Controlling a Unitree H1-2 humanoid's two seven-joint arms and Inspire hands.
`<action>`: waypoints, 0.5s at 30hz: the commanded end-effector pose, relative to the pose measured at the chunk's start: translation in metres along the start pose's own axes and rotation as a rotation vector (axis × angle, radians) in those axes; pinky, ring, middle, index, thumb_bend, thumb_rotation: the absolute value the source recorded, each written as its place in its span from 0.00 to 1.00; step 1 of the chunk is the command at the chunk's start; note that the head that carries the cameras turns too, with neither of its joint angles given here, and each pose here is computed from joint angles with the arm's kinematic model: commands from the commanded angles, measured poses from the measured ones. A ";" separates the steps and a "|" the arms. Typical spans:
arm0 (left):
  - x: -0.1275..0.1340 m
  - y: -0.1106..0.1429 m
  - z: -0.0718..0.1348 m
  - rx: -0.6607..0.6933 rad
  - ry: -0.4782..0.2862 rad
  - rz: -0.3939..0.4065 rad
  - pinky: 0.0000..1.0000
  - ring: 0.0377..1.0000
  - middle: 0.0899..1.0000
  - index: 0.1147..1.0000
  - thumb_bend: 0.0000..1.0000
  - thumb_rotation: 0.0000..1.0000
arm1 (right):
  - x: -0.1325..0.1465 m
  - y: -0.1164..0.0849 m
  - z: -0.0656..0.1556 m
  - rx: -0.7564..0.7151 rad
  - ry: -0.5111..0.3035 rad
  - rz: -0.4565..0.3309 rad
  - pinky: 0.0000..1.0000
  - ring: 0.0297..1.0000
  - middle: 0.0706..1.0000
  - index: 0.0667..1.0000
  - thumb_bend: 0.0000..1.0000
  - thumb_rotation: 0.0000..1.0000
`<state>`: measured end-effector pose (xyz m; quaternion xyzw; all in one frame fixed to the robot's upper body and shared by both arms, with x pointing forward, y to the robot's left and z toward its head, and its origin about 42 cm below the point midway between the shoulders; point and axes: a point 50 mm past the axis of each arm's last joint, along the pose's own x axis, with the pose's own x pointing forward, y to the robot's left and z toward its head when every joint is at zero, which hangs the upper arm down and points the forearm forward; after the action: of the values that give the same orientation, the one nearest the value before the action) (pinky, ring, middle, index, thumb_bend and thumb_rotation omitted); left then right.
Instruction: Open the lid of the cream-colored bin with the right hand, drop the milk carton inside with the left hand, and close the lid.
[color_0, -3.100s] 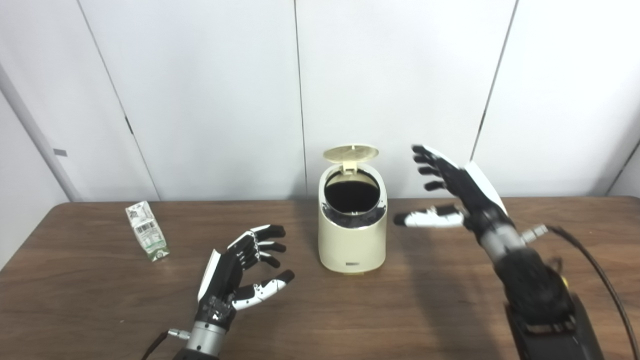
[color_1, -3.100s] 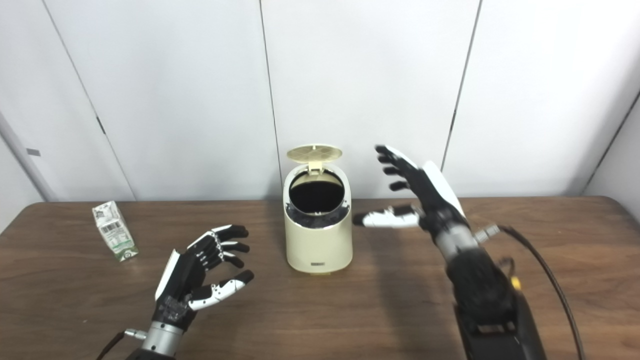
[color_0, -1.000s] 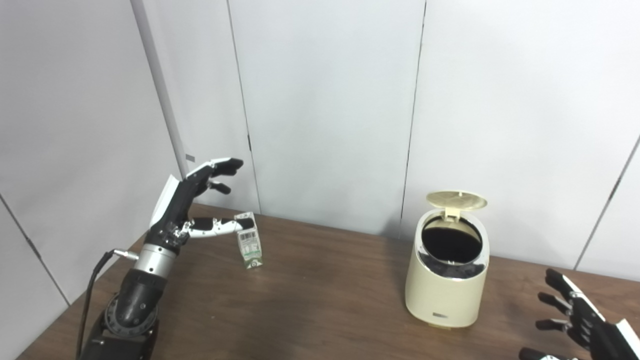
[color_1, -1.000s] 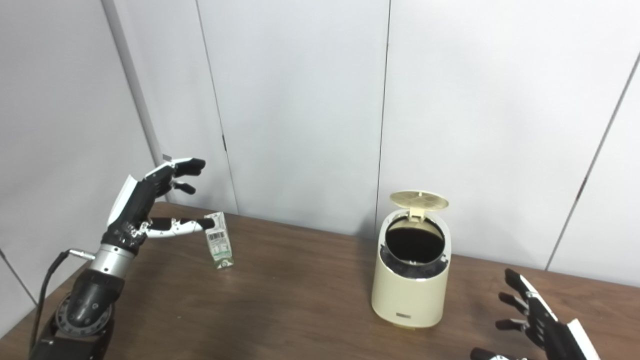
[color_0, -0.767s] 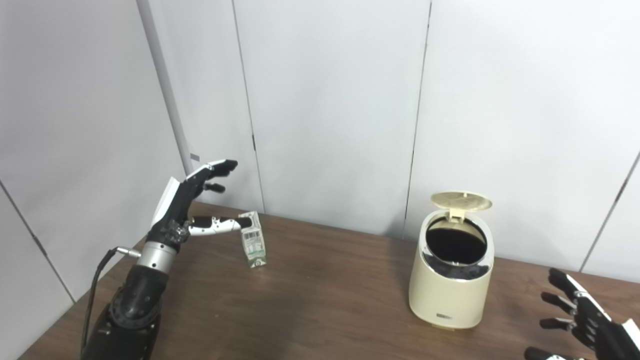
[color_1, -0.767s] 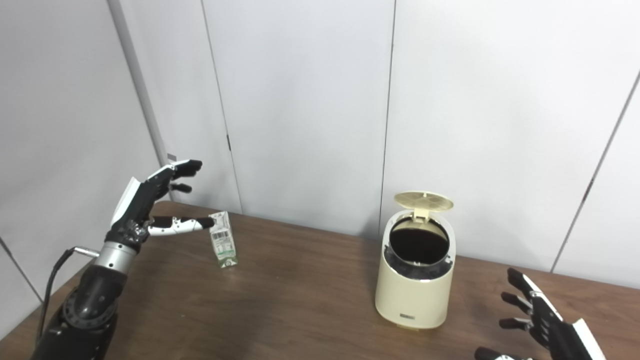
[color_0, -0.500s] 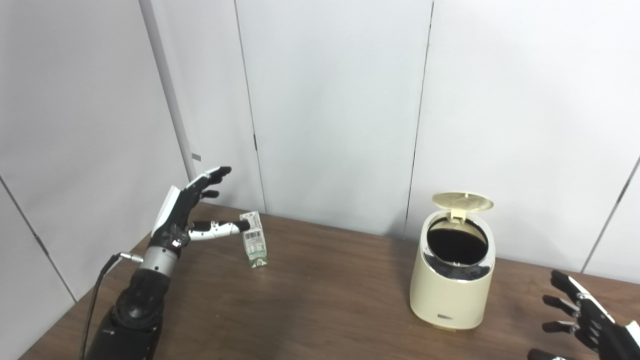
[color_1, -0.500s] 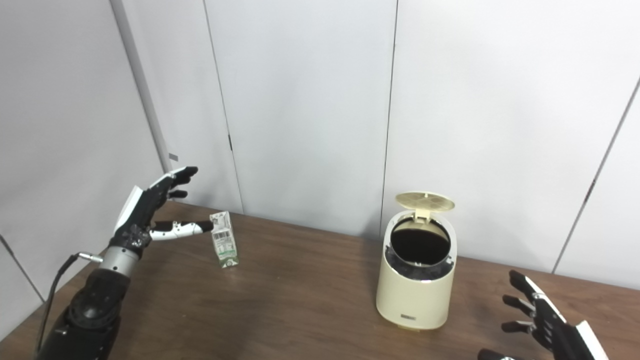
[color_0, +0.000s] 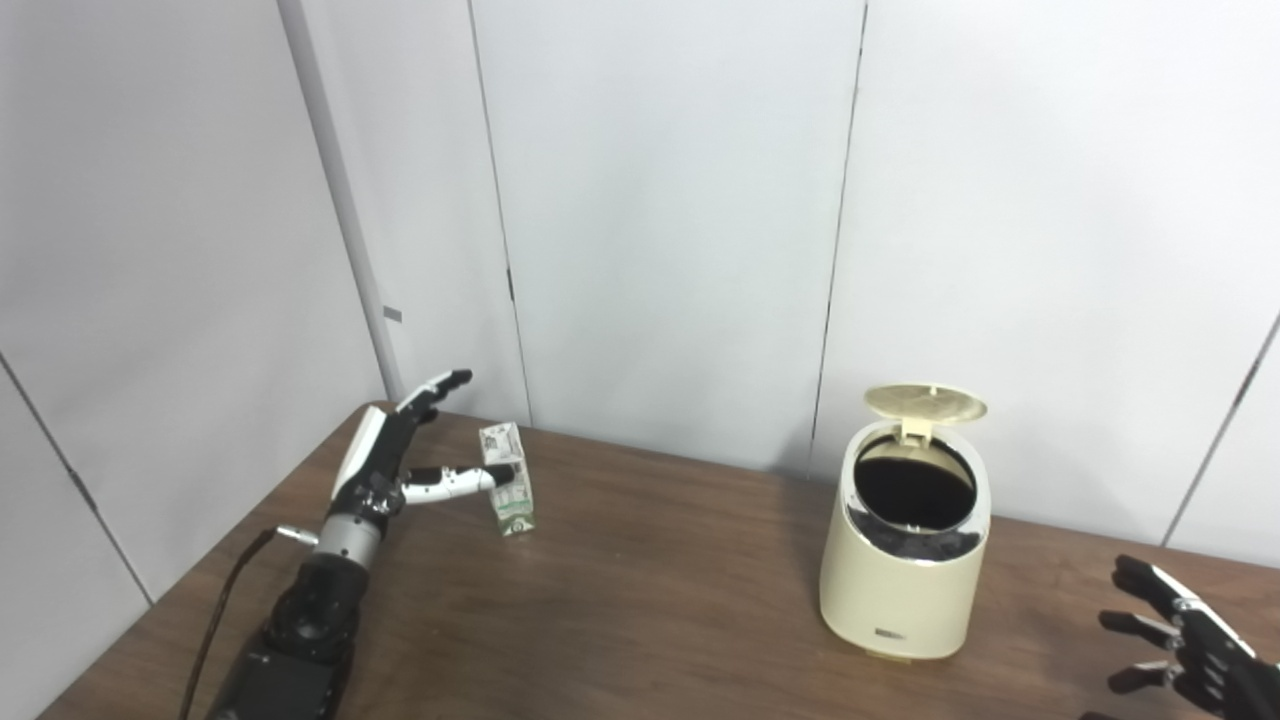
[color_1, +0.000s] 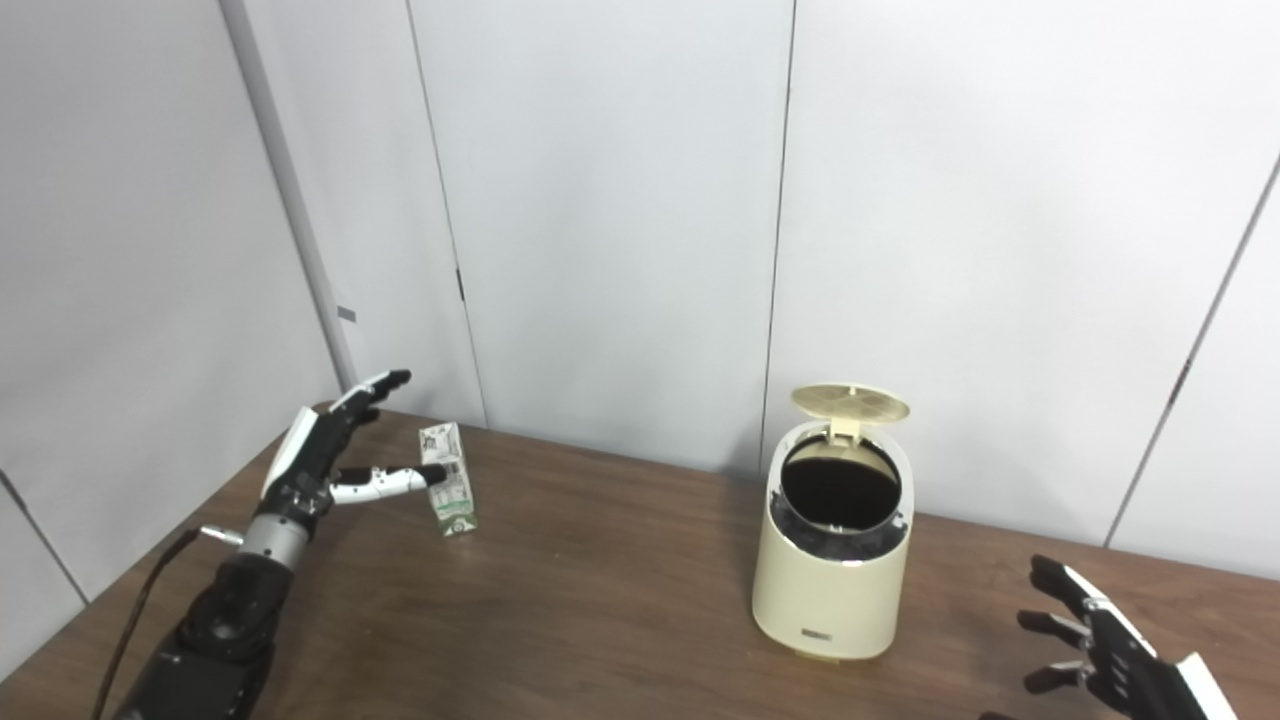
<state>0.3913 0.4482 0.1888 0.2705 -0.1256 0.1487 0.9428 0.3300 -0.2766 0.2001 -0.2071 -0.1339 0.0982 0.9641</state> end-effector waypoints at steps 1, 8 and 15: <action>0.017 0.007 0.016 0.006 -0.091 0.063 0.88 0.91 0.89 0.89 1.00 0.29 | 0.002 -0.015 0.015 -0.035 -0.076 -0.021 0.53 0.79 0.89 0.87 0.92 0.38; 0.014 -0.012 0.000 -0.088 -0.076 0.090 0.79 0.86 0.87 0.89 1.00 0.24 | -0.001 -0.019 0.018 -0.034 -0.073 -0.022 0.50 0.77 0.88 0.86 0.93 0.40; 0.014 -0.021 -0.009 -0.120 -0.028 0.114 0.74 0.83 0.85 0.88 1.00 0.24 | -0.004 -0.020 0.021 -0.037 -0.070 -0.023 0.51 0.76 0.87 0.86 0.93 0.41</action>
<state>0.4006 0.4324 0.1486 0.2138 -0.1161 0.1748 0.9541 0.3213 -0.2848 0.2067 -0.2160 -0.1387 0.0959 0.9617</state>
